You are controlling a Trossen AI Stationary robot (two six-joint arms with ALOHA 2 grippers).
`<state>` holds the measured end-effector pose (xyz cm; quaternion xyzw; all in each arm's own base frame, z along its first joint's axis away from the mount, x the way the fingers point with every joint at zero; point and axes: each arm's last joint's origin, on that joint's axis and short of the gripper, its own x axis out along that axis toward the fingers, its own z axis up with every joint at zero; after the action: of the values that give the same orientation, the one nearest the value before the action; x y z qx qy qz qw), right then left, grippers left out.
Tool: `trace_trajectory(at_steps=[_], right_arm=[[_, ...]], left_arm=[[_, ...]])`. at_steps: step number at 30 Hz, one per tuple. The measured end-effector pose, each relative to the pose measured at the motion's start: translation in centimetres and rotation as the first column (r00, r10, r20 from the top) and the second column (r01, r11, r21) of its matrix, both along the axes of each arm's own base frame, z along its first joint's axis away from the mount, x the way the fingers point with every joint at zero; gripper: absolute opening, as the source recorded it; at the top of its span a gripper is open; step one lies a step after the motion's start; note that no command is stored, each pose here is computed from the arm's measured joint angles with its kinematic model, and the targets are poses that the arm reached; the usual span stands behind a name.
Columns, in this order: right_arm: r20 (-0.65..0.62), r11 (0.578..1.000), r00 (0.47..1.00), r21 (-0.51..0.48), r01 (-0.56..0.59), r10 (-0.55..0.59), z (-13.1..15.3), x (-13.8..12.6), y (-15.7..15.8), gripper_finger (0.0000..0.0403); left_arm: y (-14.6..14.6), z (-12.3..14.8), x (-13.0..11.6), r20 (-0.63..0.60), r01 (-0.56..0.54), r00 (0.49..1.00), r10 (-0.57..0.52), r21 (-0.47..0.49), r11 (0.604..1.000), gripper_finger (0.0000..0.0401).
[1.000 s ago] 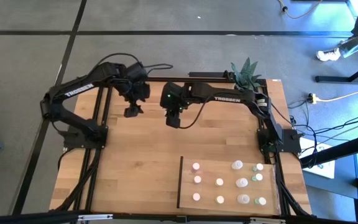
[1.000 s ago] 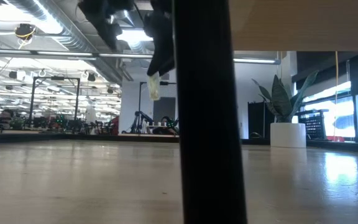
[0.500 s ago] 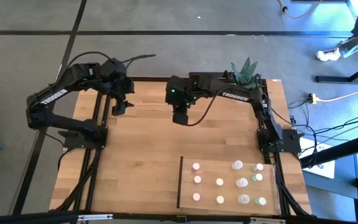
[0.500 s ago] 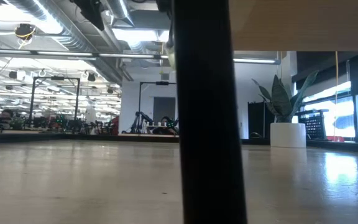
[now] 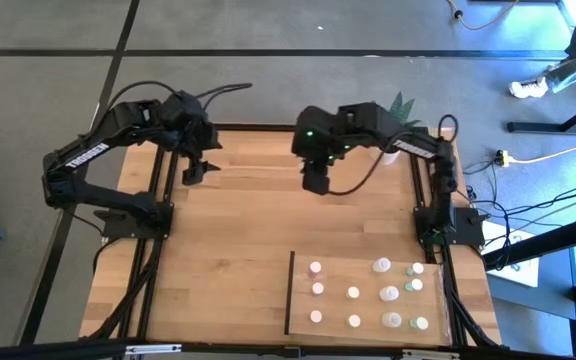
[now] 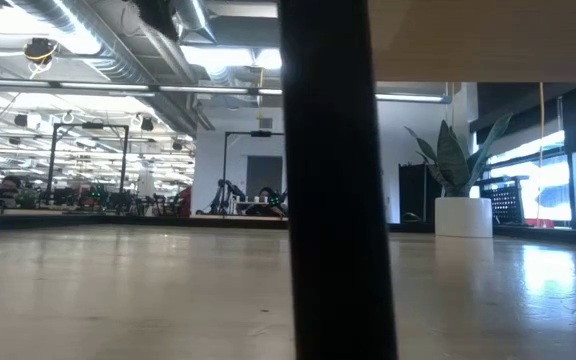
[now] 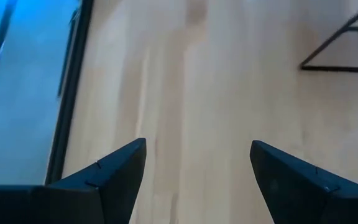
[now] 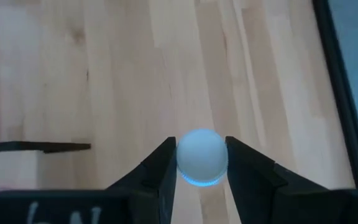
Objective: Pick and place medicine bottles onto shelf by color
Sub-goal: Put the yellow pill bottle on the shelf aligned with the other yellow pill bottle
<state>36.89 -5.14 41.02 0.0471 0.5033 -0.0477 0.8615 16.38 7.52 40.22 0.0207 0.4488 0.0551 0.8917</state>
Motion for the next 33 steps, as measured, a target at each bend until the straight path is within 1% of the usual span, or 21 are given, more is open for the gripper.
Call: trace_trajectory(at_steps=[2, 4, 6, 8, 11, 15, 17, 19, 22, 24, 26, 28, 31, 33], right_arm=[[0.012, 1.000, 1.000, 0.004, 0.007, -0.007, 0.8, -0.9, 0.4, 0.0124], [0.017, 1.000, 1.000, 0.007, -0.002, 0.002, 1.5, -1.7, 1.1, 0.0124], [0.003, 1.000, 1.000, 0.006, -0.002, 0.002, 2.0, -2.5, 1.9, 0.0124], [-0.006, 1.000, 1.000, -0.029, 0.003, -0.003, 2.4, -3.2, 2.8, 0.0124], [-0.016, 0.995, 0.998, -0.083, 0.052, -0.053, 2.9, -4.1, 4.1, 0.0124], [0.000, 0.992, 0.995, -0.082, 0.098, -0.099, 3.3, -4.7, 5.7, 0.0124], [0.003, 0.988, 0.993, -0.094, 0.119, -0.119, 3.3, -5.1, 6.3, 0.0124], [-0.005, 0.979, 0.986, -0.117, 0.166, -0.168, 2.9, -5.5, 6.8, 0.0124], [-0.040, 0.967, 0.974, -0.136, 0.216, -0.224, 1.4, -6.1, 7.3, 0.0124], [-0.040, 0.961, 0.965, -0.115, 0.253, -0.259, 0.4, -6.3, 7.3, 0.0124], [-0.024, 0.962, 0.963, -0.052, 0.267, -0.268, -0.4, -6.5, 7.4, 0.0124], [0.022, 0.963, 0.963, 0.009, 0.268, -0.268, -0.9, -6.6, 7.7, 0.0124], [0.101, 0.972, 0.967, 0.050, 0.230, -0.234, -1.3, -7.2, 8.8, 0.0124], [0.140, 0.978, 0.968, 0.053, 0.202, -0.207, -1.5, -7.9, 9.9, 0.0124]], left_arm=[[-0.1, 0.2, 0.3, 0.046, 0.062, 0.997, -0.062, -0.008, 0.998, 0.0282], [-0.1, 0.4, 0.5, 0.078, 0.095, 0.993, -0.093, -0.017, 0.995, 0.0282], [-0.1, 0.4, 0.5, 0.089, 0.100, 0.991, -0.098, -0.015, 0.995, 0.0282], [-0.1, 0.4, 0.5, 0.088, 0.107, 0.990, -0.106, -0.006, 0.994, 0.0282], [0.0, 0.4, 0.5, 0.089, 0.117, 0.989, -0.117, 0.006, 0.993, 0.0282], [0.0, 0.6, 0.7, 0.111, 0.117, 0.987, -0.119, 0.024, 0.993, 0.0282], [0.1, 0.7, 0.8, 0.120, 0.117, 0.986, -0.120, 0.030, 0.993, 0.0282], [0.1, 0.7, 0.8, 0.125, 0.118, 0.985, -0.121, 0.034, 0.992, 0.0282], [0.1, 0.7, 0.8, 0.124, 0.119, 0.985, -0.122, 0.035, 0.992, 0.0282], [0.1, 0.7, 0.9, 0.128, 0.120, 0.984, -0.124, 0.036, 0.992, 0.0282], [0.1, 0.8, 0.9, 0.134, 0.121, 0.983, -0.125, 0.039, 0.992, 0.0282], [0.1, 0.8, 0.9, 0.138, 0.121, 0.982, -0.126, 0.041, 0.992, 0.0282], [0.1, 0.9, 1.0, 0.157, 0.131, 0.978, -0.136, 0.041, 0.991, 0.0282], [0.0, 1.0, 1.1, 0.183, 0.166, 0.969, -0.166, 0.013, 0.986, 0.0282]])
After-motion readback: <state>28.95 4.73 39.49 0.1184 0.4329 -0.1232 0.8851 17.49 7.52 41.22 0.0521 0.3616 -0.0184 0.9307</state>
